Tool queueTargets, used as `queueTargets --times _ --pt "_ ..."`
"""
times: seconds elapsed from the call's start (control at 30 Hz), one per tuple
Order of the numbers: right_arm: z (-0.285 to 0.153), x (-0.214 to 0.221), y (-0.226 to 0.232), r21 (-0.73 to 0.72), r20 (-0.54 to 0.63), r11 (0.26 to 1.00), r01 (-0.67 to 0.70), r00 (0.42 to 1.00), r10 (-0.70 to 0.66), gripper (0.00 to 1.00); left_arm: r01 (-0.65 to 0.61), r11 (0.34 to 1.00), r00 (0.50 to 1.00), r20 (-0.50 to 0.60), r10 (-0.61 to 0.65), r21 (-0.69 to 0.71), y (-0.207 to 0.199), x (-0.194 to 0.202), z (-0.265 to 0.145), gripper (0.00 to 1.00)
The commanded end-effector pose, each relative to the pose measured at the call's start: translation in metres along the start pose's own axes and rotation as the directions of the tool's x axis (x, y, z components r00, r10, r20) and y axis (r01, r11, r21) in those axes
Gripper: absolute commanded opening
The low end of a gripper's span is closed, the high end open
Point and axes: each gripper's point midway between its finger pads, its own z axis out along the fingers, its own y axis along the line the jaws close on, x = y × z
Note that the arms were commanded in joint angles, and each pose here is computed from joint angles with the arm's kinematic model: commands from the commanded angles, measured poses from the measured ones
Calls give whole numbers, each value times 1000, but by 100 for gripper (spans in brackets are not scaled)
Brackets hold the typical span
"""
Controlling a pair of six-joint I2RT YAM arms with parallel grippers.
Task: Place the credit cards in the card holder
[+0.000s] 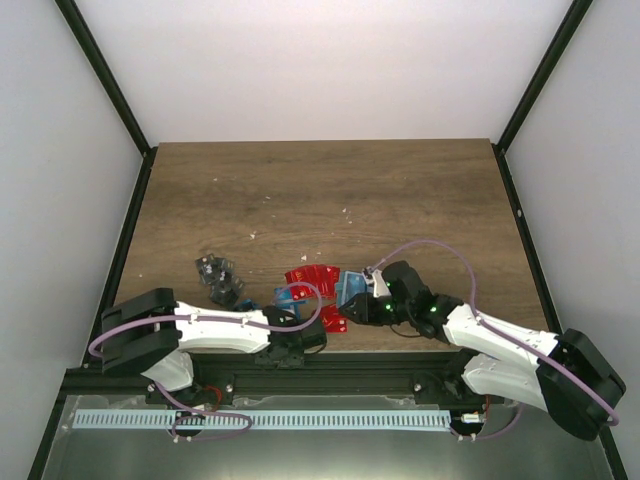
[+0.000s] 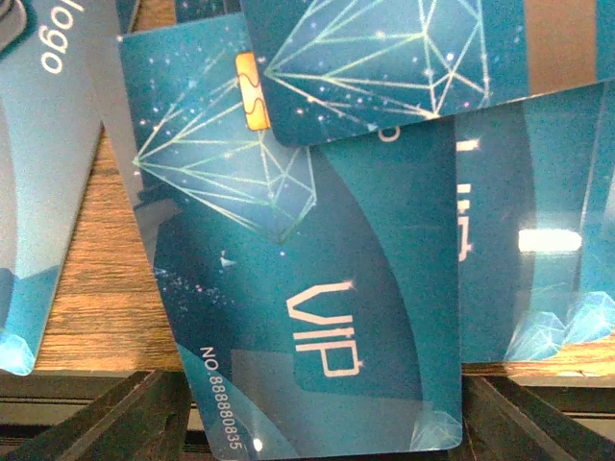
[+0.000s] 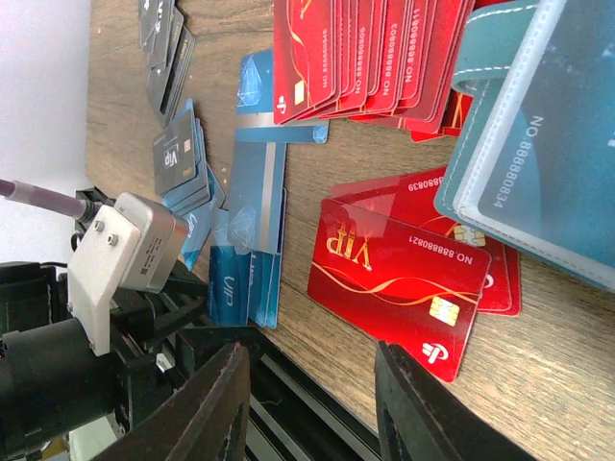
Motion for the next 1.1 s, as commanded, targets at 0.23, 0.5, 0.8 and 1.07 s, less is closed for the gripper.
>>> queueTargets --times 0.23,0.5,0.8,1.07 --pt "2 3 1 -8 -10 1000 12 1000 -12 38 4 998 993 116 -11 60 -16 -33 -7 61" --pt "0 0 5 -10 -4 1000 10 1000 -10 38 -18 992 996 94 6 125 -10 -22 -15 58" --pt "-4 -7 13 -14 9 1000 9 1000 -9 38 -53 985 996 84 39 166 1 -14 -39 58" --pt "-7 -13 25 -42 23 999 6 1000 -5 38 -60 973 991 128 32 225 2 -21 -71 58"
